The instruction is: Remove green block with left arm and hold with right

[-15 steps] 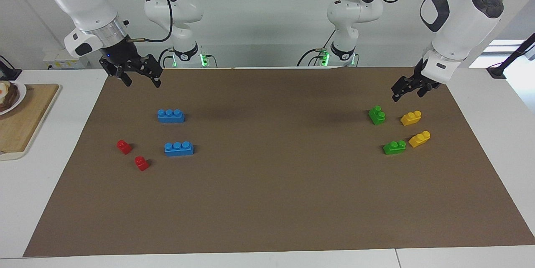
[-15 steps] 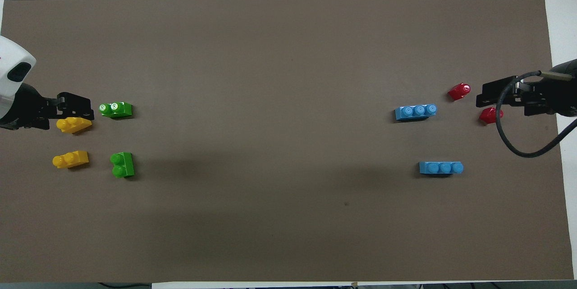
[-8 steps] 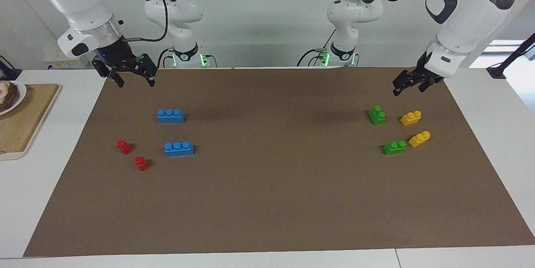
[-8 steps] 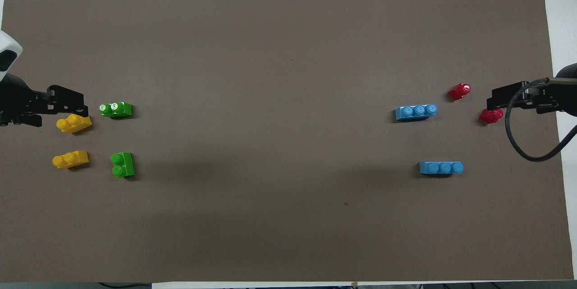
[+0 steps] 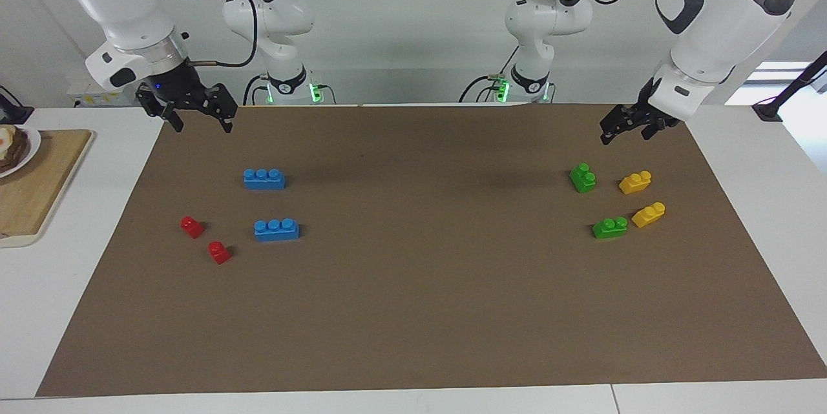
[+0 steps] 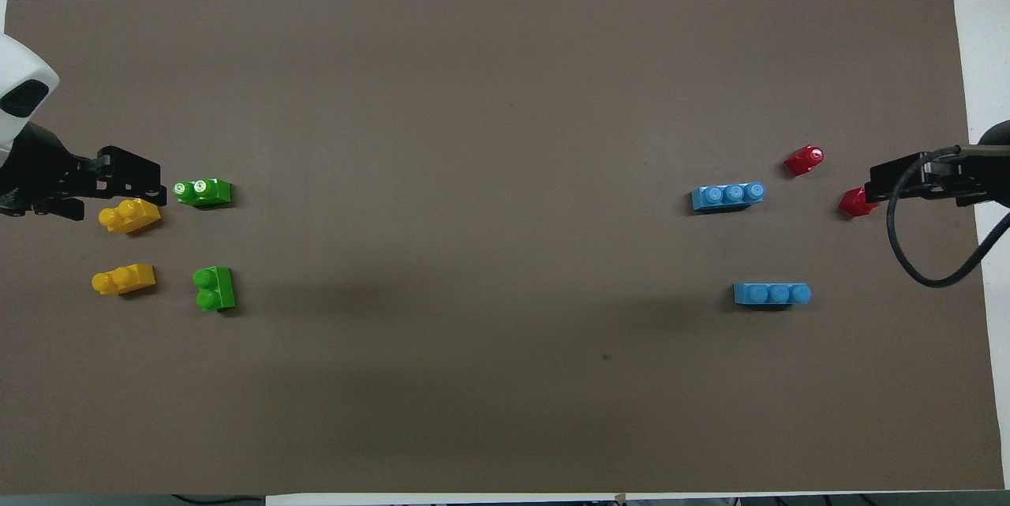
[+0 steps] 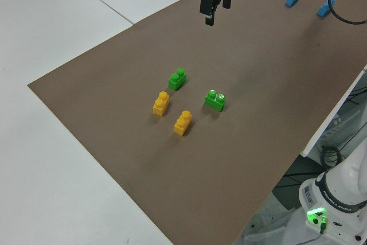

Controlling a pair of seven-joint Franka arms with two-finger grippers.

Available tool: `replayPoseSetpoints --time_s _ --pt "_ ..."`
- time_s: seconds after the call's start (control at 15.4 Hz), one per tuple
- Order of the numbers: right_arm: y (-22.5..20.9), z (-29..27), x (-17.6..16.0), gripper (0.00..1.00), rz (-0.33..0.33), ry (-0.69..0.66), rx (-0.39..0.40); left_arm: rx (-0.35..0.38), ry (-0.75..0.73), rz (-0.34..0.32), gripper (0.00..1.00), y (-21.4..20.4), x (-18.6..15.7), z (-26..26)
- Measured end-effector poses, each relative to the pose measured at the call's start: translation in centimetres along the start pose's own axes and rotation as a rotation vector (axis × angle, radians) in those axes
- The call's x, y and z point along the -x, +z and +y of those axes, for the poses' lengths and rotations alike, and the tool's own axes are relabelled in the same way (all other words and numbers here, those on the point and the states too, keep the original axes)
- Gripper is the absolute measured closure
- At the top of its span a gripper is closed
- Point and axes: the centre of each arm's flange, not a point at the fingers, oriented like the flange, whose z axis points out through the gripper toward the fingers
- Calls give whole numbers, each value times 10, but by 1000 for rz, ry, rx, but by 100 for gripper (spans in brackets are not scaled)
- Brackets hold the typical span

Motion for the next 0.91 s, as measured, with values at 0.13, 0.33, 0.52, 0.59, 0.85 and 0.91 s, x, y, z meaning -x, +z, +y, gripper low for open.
replayPoseSetpoints --time_s 0.13,0.33,0.52,0.59,0.85,0.91 --pt "0 0 0 0 -1 0 0 0 3 10 0 -6 2 1" --pt "1 0 0 0 -2 0 0 -4 15 27 0 -15 5 6" --pt "1 0 0 0 -2 1 0 -18 28 41 0 -20 5 5" --pt "1 0 0 0 -2 1 0 -22 32 41 0 -21 5 4" --pt "1 1 0 0 -2 1 2 -24 36 37 0 -20 5 3" --pt "1 1 0 0 -2 0 4 -24 36 37 0 -20 5 3"
